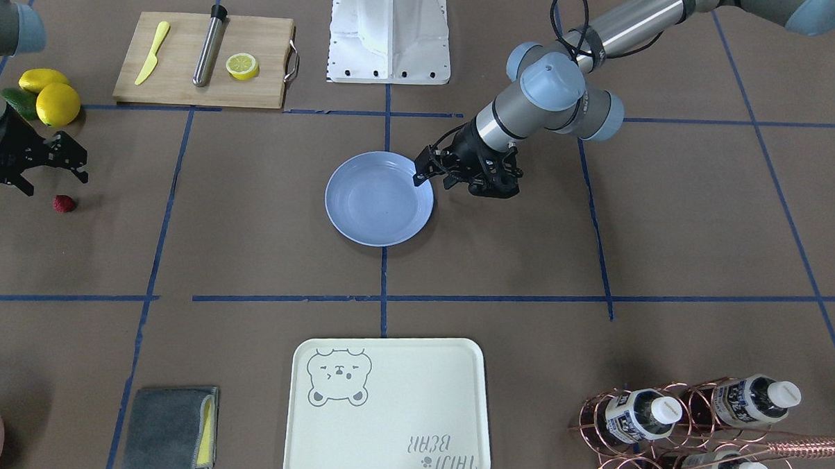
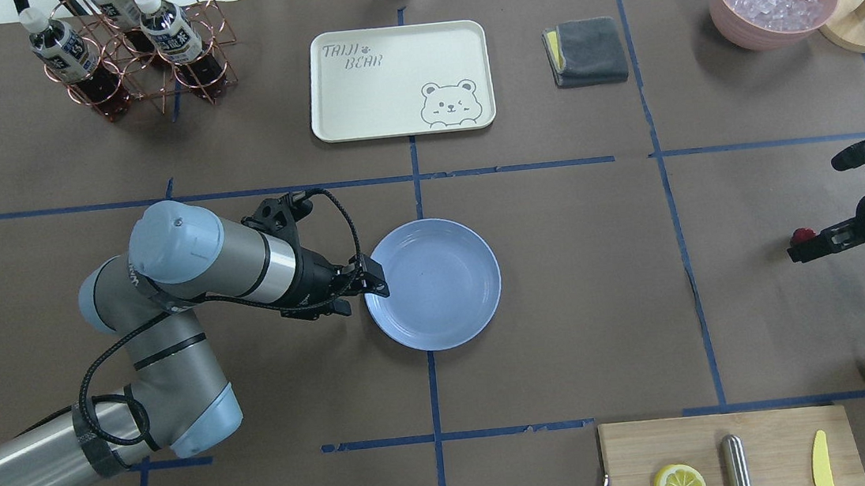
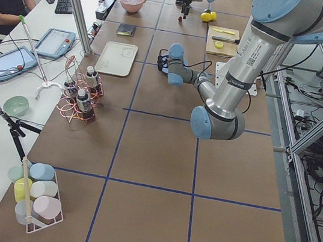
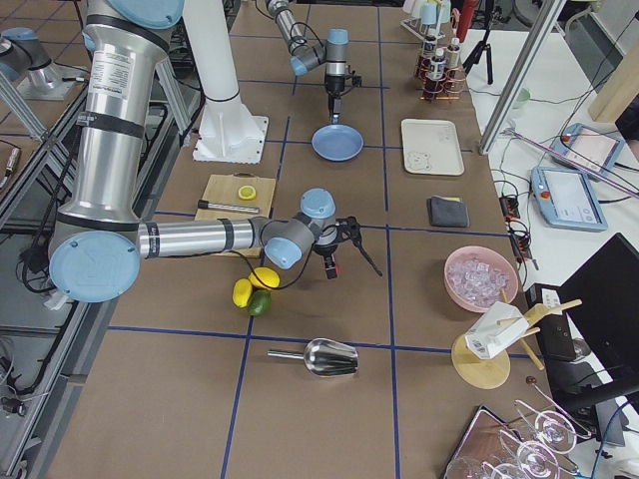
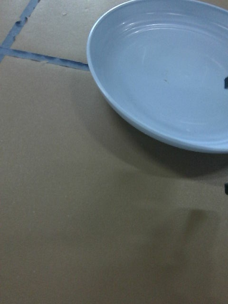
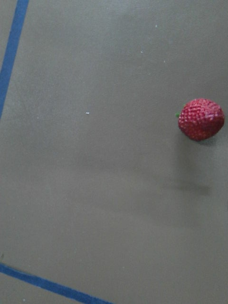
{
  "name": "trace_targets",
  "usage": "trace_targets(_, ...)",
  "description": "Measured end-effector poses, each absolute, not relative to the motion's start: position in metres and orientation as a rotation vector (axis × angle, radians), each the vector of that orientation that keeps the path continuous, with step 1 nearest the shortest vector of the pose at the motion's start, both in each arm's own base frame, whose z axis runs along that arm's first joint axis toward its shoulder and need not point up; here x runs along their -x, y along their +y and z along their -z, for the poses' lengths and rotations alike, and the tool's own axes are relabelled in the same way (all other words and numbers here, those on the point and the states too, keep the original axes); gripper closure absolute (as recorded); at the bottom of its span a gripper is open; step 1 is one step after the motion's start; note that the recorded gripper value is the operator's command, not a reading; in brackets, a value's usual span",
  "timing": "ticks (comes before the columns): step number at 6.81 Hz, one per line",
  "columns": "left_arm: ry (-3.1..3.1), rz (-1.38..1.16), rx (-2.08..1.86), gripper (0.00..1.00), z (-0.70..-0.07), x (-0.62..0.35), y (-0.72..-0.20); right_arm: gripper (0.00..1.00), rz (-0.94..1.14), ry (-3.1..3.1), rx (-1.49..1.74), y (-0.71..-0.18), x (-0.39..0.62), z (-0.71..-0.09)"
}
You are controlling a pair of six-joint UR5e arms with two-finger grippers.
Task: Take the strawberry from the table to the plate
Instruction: 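Lower the right gripper onto the red strawberry and close on it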
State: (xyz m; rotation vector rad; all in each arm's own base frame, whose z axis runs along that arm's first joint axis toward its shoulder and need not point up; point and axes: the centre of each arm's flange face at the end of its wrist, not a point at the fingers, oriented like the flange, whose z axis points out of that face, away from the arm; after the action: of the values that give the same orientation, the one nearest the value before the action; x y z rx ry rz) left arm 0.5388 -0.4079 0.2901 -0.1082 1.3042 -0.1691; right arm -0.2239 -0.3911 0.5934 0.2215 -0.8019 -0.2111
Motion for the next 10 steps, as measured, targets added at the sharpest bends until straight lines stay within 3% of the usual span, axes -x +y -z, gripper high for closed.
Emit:
trace_targets(4, 1.296, 0.171, 0.111, 0.27, -0.296, -0.539, -0.407, 0.2, 0.223, -0.749, -0.234, -0.393, 0.245, -0.606)
trace_targets(5, 1.296, 0.171, 0.111, 0.27, -0.296, -0.539, -0.407, 0.45, 0.222, -0.746, -0.233, -0.396, 0.248, -0.608)
trace_targets(6, 1.297, 0.171, 0.111, 0.27, -0.296, -0.539, -0.407, 0.45, 0.222, -0.745, -0.234, -0.397, 0.249, -0.608)
trace_targets(7, 1.297, 0.17, 0.111, 0.27, -0.296, -0.539, -0.407, 0.35, 0.221, -0.746, -0.237, -0.398, 0.249, -0.608)
trace_targets(10, 1.296, 0.178, 0.1, 0.27, -0.296, -0.539, -0.407, 0.33, 0.219, -0.747, -0.243, -0.399, 0.247, -0.605)
